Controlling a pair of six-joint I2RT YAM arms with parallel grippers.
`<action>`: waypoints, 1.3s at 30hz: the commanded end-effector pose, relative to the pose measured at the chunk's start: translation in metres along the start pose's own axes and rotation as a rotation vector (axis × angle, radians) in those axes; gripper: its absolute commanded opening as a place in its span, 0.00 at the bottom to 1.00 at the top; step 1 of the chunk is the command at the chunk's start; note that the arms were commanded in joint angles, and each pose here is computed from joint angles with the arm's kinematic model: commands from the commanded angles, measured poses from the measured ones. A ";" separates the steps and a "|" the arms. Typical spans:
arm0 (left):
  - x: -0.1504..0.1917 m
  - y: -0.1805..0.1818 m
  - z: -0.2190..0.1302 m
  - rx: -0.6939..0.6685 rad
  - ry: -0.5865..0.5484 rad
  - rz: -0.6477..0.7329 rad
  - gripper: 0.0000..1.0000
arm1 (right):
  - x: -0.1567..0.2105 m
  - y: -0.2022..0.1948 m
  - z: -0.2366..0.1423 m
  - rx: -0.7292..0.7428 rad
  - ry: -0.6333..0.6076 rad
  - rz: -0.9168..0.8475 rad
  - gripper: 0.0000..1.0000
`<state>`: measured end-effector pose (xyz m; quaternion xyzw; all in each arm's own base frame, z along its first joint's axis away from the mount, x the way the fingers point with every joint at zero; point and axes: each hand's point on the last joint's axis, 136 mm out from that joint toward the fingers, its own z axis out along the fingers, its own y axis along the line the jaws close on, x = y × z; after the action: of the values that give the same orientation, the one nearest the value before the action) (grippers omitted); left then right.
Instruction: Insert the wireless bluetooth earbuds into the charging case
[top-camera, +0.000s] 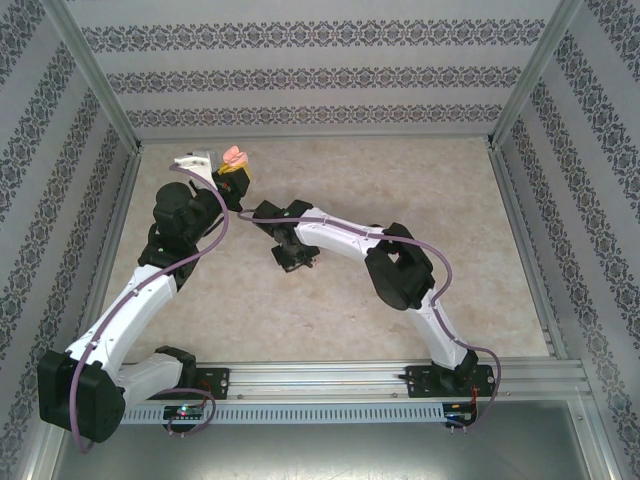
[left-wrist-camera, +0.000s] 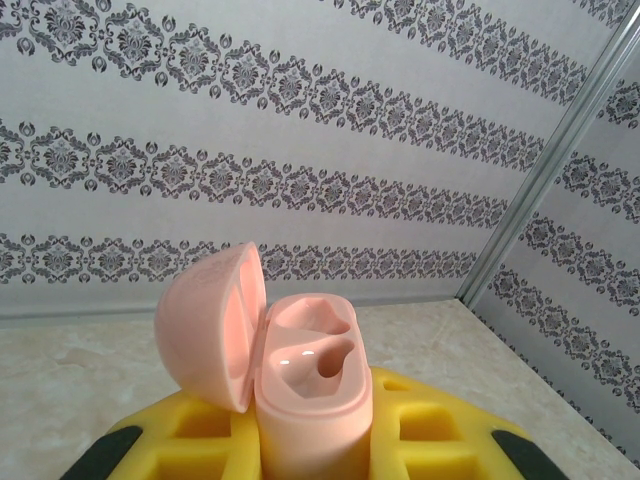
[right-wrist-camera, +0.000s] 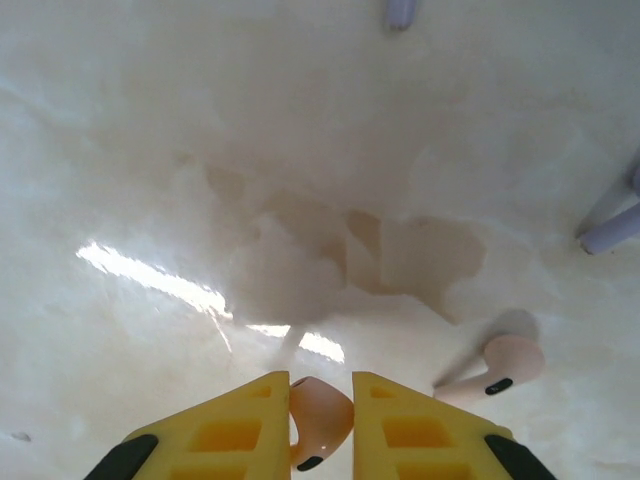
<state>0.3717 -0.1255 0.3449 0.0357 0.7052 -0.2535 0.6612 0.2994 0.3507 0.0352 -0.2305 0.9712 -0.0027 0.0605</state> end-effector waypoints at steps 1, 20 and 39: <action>-0.021 -0.010 -0.005 0.030 -0.047 -0.004 0.00 | 0.019 0.001 0.010 0.042 0.088 -0.095 0.19; -0.021 -0.011 -0.008 0.037 -0.058 -0.017 0.00 | 0.022 0.016 0.008 0.036 0.099 -0.060 0.49; -0.022 -0.011 -0.010 0.039 -0.067 -0.004 0.00 | 0.016 0.018 0.004 0.007 0.071 0.241 0.49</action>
<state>0.3683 -0.1246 0.3505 0.0323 0.6999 -0.2582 0.6652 0.2778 0.3579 0.0187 -0.1372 0.9901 -0.0193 0.0226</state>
